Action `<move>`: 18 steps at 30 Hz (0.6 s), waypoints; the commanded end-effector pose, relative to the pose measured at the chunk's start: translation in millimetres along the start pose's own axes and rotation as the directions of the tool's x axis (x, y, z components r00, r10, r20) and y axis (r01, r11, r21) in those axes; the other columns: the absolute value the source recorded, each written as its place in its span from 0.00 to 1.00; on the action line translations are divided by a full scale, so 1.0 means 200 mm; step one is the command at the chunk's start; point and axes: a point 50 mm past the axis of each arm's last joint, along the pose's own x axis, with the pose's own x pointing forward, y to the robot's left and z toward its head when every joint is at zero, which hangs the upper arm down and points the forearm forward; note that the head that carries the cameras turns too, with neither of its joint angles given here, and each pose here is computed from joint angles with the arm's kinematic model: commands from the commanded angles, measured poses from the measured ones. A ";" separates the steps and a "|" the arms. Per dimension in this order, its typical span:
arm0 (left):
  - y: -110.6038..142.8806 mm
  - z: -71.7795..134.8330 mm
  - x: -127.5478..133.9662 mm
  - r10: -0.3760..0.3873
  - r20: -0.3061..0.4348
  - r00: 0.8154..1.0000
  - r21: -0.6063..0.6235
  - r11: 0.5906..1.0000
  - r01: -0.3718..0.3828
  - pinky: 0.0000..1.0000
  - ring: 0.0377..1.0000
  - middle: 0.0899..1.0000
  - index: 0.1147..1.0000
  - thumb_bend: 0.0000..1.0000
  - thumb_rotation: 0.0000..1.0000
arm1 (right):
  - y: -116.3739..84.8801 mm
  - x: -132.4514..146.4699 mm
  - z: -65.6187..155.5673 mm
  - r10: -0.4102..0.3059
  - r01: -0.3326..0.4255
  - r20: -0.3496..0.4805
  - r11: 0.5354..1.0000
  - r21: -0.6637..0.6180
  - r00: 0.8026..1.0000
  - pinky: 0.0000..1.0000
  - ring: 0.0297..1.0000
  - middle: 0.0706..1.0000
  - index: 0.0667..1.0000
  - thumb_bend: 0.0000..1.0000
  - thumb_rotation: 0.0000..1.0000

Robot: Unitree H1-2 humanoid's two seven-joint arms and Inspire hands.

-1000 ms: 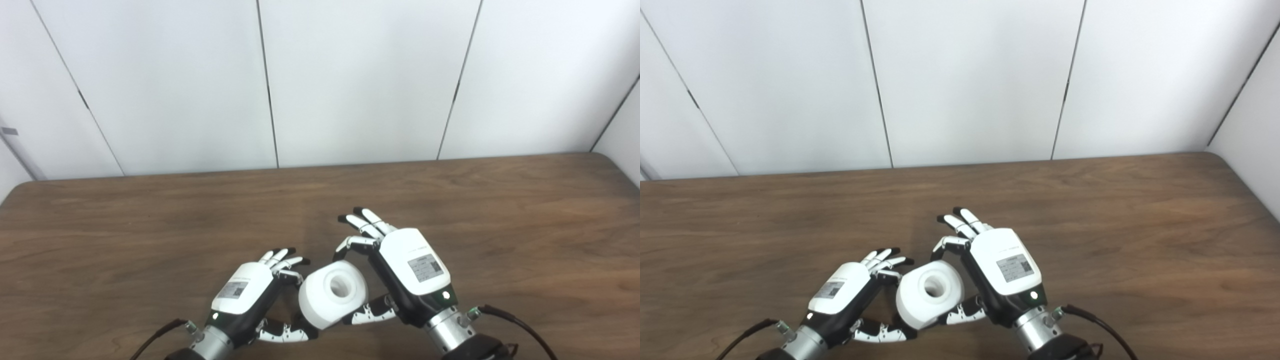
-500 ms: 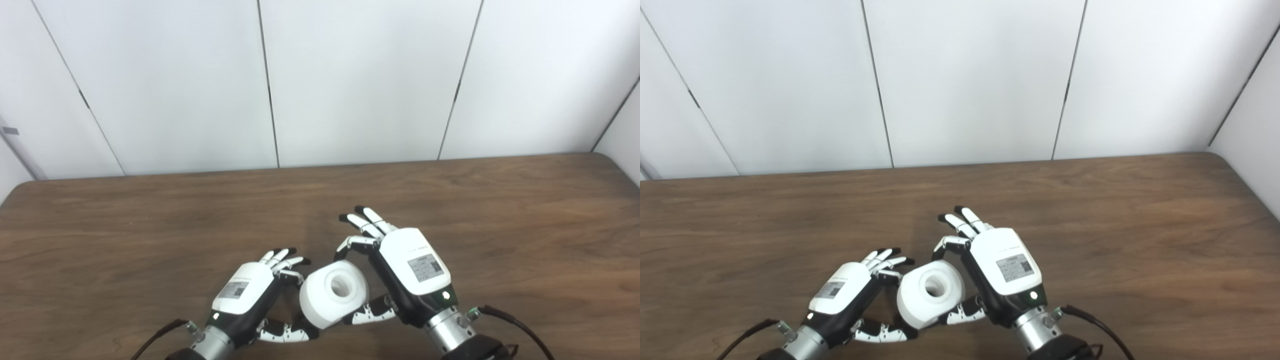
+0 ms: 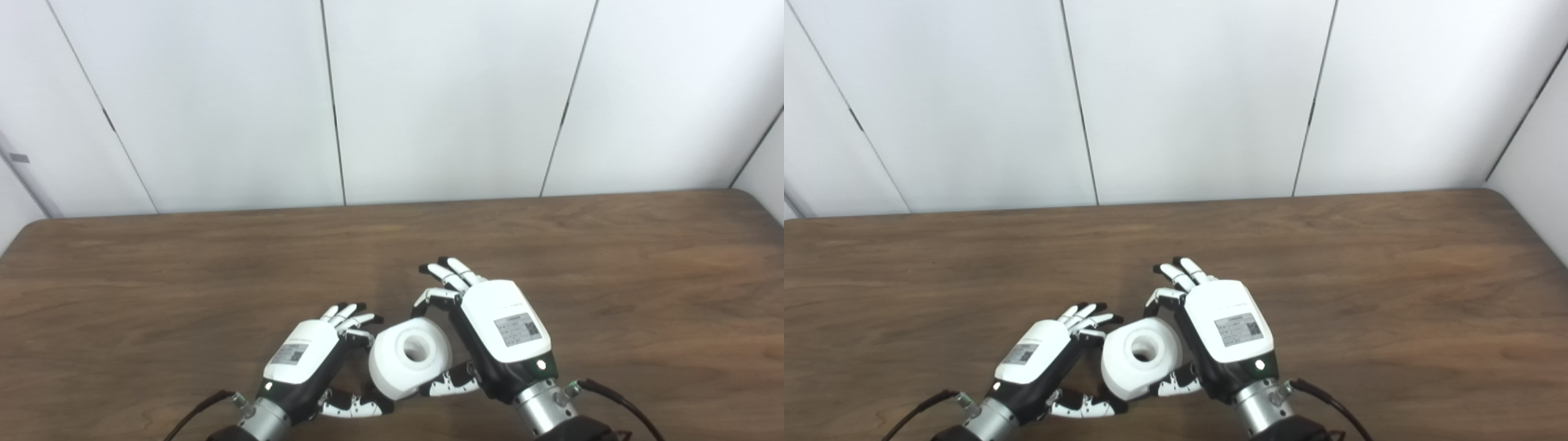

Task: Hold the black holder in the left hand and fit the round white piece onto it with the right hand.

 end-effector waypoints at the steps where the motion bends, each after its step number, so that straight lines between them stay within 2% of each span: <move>1: 0.01 0.07 0.04 0.030 0.074 0.997 -0.003 1.000 -0.030 1.00 0.96 0.86 0.41 0.52 0.05 | 0.01 0.00 0.01 0.039 -0.040 -0.019 0.999 -0.028 0.999 0.72 0.91 0.86 0.44 0.51 0.14; 12: 0.00 0.09 0.05 0.032 0.074 0.997 -0.004 0.999 -0.032 1.00 0.97 0.86 0.41 0.52 0.05 | 0.02 0.00 0.01 0.061 -0.062 -0.027 0.997 -0.045 0.998 0.70 0.91 0.86 0.44 0.52 0.14; 18: -0.02 0.10 0.06 0.041 0.077 0.996 -0.007 0.999 -0.040 1.00 0.96 0.86 0.41 0.52 0.05 | 0.00 0.02 0.04 0.089 -0.090 -0.013 0.991 -0.094 0.996 0.69 0.92 0.86 0.44 0.52 0.14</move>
